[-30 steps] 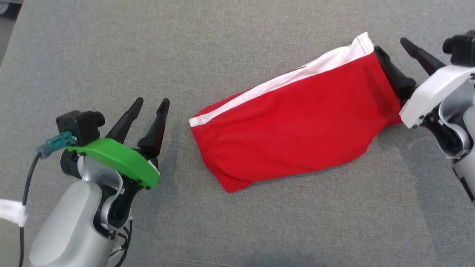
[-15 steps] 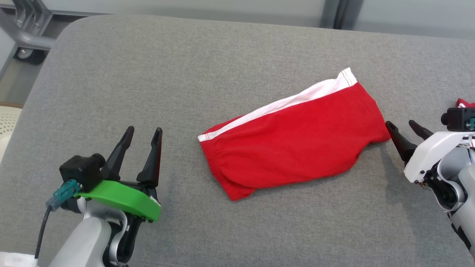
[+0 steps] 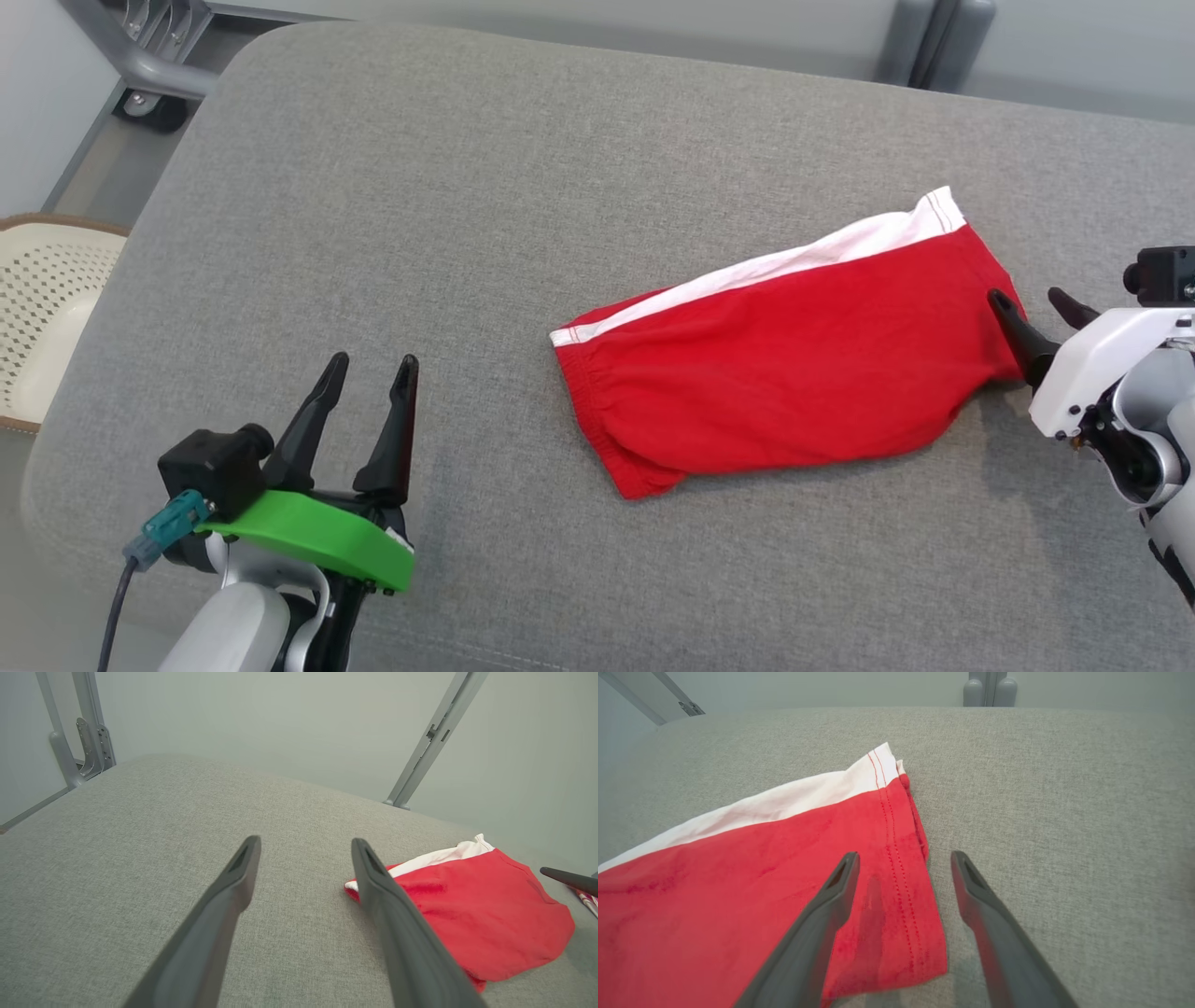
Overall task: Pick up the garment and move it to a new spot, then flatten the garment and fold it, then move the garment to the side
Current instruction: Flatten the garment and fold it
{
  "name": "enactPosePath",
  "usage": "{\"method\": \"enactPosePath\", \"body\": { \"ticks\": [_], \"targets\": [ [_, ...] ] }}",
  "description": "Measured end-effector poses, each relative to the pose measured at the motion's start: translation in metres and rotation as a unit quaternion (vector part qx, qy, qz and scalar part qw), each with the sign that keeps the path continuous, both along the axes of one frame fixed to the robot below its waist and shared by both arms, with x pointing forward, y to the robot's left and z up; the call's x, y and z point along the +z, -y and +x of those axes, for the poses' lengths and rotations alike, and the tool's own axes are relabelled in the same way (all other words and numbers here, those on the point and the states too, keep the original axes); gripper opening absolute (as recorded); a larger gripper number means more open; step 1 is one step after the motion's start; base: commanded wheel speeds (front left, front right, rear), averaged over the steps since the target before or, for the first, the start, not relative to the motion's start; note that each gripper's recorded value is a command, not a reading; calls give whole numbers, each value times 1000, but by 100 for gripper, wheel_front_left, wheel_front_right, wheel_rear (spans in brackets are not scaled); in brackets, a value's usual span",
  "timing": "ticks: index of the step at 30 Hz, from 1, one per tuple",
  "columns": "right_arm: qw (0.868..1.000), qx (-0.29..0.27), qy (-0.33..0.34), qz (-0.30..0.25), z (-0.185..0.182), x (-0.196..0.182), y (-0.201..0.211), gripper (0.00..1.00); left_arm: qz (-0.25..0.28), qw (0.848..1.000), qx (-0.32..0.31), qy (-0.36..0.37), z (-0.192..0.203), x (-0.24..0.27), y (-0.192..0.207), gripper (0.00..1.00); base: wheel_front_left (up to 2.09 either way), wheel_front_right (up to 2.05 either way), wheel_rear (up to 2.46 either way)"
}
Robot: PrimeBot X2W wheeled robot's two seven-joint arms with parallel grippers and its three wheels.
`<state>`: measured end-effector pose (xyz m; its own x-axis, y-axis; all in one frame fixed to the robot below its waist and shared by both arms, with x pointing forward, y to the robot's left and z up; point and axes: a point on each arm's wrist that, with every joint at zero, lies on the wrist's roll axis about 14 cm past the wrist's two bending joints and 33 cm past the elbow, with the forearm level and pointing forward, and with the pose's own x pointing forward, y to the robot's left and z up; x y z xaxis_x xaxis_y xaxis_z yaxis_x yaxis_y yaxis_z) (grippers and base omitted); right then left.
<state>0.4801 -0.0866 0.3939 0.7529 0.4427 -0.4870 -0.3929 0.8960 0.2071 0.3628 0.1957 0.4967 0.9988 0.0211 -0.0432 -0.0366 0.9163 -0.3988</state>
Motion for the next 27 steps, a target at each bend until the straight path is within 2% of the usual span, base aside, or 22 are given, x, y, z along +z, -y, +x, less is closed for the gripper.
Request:
{"method": "enactPosePath", "body": {
  "ticks": [10, 19, 27],
  "targets": [
    [999, 10, -34, -21, 7, -25, -6, 100, -4, 1000, 16, -11, -5, -6, -7, 100, 0, 0, 0],
    [998, 21, -54, -18, 12, -41, -18, 100, 0, 999, 37, -24, -2, -14, -20, 100, 0, 0, 0],
    [997, 13, -75, -20, 9, -49, -14, 100, -2, 999, 24, -25, 4, -16, -13, 100, 0, 0, 0]
  ]
}}
